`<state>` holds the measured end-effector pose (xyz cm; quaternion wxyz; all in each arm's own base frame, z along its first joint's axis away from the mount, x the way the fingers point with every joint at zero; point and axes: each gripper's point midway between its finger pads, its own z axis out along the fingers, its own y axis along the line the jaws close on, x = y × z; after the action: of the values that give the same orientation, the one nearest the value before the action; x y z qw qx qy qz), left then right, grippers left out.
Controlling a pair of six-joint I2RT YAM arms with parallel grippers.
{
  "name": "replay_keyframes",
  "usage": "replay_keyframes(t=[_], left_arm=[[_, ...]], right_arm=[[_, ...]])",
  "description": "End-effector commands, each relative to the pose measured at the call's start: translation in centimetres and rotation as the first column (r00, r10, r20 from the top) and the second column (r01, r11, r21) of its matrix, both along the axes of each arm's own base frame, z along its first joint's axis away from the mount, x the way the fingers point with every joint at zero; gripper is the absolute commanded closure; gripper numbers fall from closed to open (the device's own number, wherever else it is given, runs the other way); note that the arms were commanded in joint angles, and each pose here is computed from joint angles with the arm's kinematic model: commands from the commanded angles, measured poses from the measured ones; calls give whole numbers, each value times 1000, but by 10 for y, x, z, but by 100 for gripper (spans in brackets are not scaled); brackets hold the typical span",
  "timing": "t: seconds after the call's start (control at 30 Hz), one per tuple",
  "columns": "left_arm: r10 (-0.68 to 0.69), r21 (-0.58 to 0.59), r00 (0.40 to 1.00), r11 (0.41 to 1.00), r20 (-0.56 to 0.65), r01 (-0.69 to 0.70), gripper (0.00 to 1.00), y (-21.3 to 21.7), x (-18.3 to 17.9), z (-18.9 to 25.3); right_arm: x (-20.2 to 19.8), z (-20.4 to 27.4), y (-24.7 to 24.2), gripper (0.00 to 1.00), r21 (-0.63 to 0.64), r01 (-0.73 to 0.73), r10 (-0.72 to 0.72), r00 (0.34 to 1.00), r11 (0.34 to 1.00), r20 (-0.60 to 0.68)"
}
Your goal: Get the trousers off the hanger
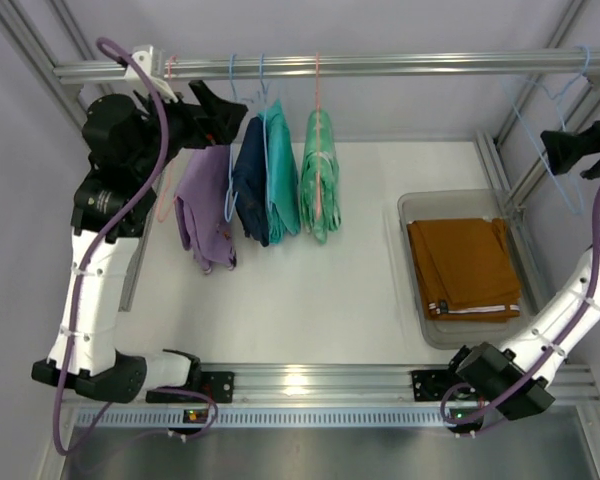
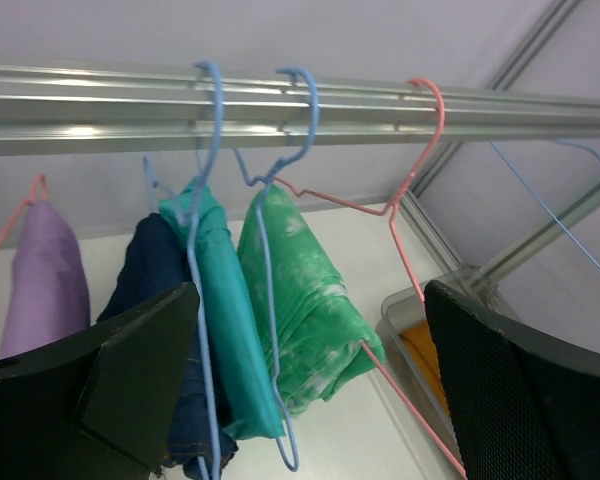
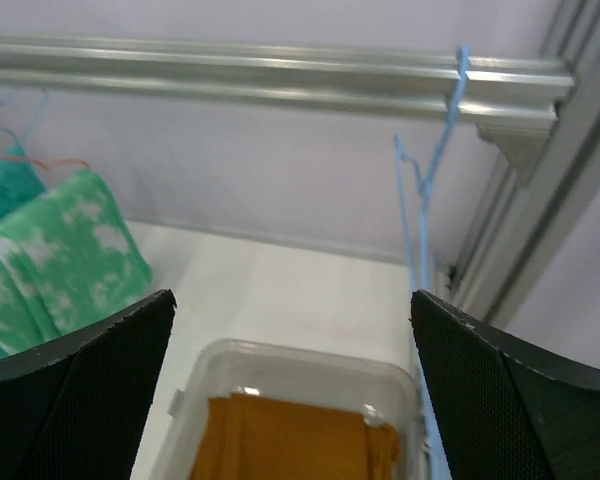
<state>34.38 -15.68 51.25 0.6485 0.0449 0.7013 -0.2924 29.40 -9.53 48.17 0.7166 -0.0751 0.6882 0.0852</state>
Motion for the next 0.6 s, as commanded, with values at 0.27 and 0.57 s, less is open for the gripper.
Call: replay_keyframes(t=[0.27, 0.57], left_arm=[[143, -10, 989, 990, 39, -143, 1, 56, -28, 13], [250, 7, 968, 968, 9, -250, 1, 85, -36, -6]], right_arm=[[21, 25, 199, 1, 253, -468, 490, 871, 847, -29], [-5, -2, 335, 15, 571, -630, 722, 686, 526, 91]])
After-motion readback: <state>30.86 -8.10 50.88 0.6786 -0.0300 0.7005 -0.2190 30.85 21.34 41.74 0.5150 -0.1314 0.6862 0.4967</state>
